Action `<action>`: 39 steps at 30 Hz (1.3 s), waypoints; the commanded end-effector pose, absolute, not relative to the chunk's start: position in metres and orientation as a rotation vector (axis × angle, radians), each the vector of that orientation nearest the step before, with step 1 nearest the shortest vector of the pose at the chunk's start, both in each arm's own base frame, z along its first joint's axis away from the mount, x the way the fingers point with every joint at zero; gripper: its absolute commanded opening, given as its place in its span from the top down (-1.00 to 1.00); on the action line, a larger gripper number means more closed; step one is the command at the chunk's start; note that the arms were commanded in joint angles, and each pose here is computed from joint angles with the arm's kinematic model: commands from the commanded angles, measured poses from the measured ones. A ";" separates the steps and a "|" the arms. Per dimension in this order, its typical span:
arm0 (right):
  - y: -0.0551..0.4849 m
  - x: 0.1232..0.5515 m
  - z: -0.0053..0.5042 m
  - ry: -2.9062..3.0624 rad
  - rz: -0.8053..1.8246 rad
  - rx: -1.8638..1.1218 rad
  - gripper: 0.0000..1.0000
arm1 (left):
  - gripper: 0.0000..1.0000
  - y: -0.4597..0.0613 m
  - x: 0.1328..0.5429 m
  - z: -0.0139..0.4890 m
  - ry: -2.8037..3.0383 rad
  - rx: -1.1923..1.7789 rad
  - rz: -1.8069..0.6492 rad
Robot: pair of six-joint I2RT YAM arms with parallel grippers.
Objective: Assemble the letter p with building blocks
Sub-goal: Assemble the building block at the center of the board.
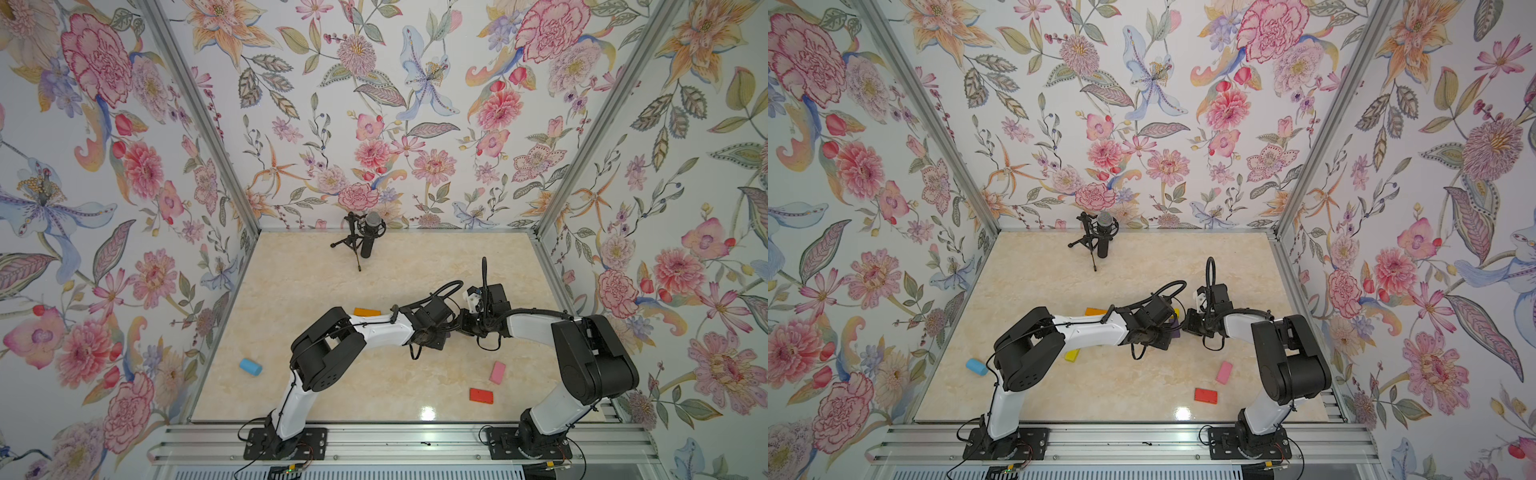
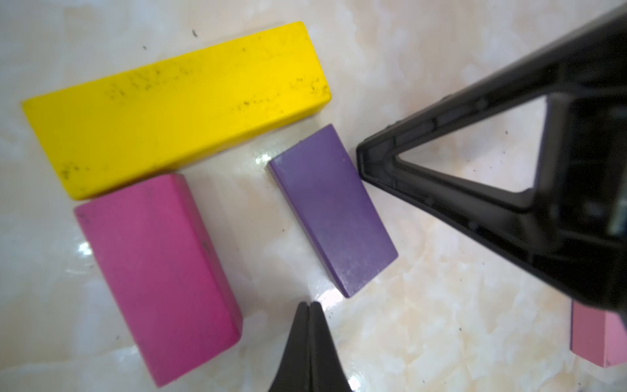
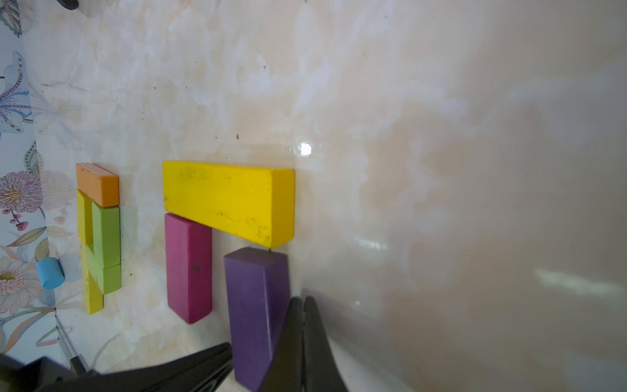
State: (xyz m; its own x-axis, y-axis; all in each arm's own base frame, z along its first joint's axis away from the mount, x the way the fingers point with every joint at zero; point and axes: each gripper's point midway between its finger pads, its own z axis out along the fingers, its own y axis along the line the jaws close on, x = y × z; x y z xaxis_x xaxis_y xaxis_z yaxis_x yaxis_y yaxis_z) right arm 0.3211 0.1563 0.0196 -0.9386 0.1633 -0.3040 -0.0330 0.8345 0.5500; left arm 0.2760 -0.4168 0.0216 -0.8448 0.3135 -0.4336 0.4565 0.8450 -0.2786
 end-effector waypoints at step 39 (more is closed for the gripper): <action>0.161 0.295 0.021 2.715 0.816 0.089 1.00 | 1.00 -0.406 0.289 0.036 2.640 0.532 -0.527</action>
State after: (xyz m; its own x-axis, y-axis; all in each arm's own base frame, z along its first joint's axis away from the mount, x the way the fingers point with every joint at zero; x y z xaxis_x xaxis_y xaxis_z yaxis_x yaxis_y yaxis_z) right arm 0.2928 0.1574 0.0193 -0.9501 0.1438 -0.2768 -0.0320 0.8378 0.5450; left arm 0.2810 -0.4127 0.0217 -0.8535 0.3017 -0.4249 0.4444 0.8471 -0.2913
